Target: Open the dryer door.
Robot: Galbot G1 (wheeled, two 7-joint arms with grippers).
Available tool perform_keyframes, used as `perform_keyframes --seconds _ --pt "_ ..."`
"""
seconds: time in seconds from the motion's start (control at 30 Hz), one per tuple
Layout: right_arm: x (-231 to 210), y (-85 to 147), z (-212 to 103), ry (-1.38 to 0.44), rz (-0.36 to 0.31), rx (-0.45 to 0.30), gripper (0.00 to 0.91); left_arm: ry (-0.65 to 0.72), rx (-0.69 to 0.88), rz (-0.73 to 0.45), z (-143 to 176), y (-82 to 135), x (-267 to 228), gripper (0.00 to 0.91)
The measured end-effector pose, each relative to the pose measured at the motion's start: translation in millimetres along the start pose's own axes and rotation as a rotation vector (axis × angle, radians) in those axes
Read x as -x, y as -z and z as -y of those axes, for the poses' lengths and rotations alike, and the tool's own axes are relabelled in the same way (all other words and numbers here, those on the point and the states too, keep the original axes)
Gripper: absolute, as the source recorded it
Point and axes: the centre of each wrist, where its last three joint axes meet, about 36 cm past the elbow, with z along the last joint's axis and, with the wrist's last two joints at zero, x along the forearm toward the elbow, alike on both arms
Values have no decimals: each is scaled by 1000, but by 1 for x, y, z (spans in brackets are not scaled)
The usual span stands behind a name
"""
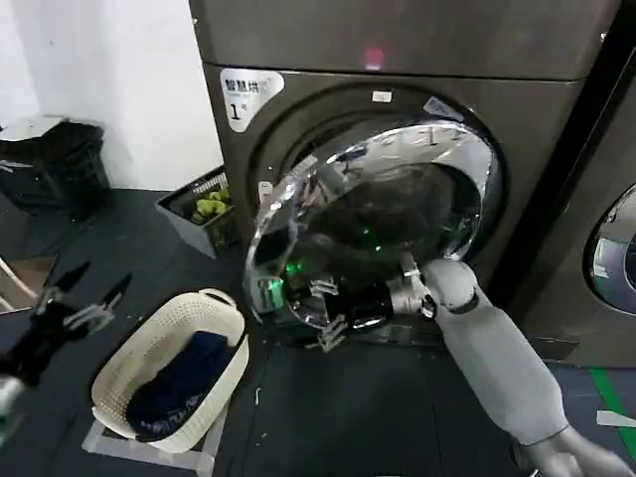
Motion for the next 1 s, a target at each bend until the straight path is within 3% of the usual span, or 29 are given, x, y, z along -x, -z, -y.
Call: perform_keyframes --seconds 0.37,0.67,1.0 --pt "-24 -10 -30 -18 49 -20 907 -182 -36 -60 -24 -30 80 907" --pt "-62 -16 -72 -107 52 -33 907 -329 -72 -77 -11 -46 128 907" --pt "-126 -25 -141 -326 75 -40 907 -510 -103 -55 29 -52 188 907"
